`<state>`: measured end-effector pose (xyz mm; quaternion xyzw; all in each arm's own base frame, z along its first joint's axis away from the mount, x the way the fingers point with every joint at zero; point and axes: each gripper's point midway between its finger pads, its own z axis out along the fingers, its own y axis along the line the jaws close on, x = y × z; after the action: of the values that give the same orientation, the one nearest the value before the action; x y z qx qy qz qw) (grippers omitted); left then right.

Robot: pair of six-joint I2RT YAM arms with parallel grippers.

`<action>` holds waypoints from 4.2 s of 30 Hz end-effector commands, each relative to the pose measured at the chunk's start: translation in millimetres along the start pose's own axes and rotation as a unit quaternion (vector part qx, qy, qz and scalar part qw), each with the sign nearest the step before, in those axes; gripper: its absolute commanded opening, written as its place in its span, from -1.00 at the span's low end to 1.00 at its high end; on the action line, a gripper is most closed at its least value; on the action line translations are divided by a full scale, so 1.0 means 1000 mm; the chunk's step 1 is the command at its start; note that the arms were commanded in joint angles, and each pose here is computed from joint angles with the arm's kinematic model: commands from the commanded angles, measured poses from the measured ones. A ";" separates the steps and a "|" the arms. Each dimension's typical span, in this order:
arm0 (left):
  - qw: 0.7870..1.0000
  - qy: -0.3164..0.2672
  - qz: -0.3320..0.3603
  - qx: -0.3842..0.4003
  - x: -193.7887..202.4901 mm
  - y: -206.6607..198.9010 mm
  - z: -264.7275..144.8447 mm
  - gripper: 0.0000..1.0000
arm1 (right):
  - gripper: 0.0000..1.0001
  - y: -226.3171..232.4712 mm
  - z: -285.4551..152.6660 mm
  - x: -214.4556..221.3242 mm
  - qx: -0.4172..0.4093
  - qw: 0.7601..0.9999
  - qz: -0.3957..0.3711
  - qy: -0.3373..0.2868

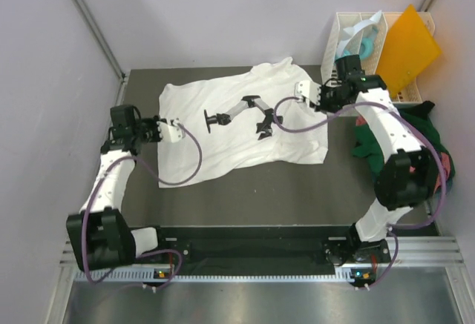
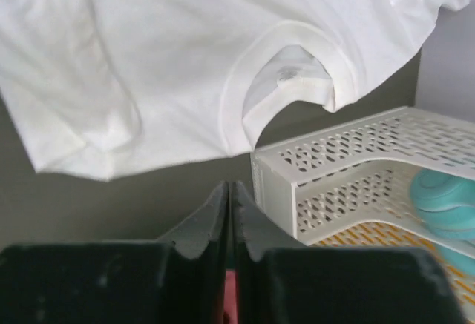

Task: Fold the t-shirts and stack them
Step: Flatten out the tshirt

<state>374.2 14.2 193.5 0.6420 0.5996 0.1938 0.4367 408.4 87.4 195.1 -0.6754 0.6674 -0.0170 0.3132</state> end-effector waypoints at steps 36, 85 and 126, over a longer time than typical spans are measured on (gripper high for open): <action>0.943 0.137 -0.218 -0.209 0.115 0.137 0.243 -1.00 | -1.00 -0.178 0.213 -0.005 0.250 0.939 0.236 -0.026; 0.904 0.335 -0.235 -0.126 0.219 0.072 0.243 -1.00 | -1.00 -0.139 0.222 0.080 0.238 0.930 0.229 0.162; 0.923 0.082 -0.277 0.255 -0.011 -0.104 0.044 -1.00 | -1.00 0.017 0.074 0.039 -0.031 0.978 0.196 0.060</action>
<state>363.8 -11.9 92.7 0.5015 0.8312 -0.0219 0.2391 430.5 82.8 122.1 -0.5489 0.7983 0.0069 0.2477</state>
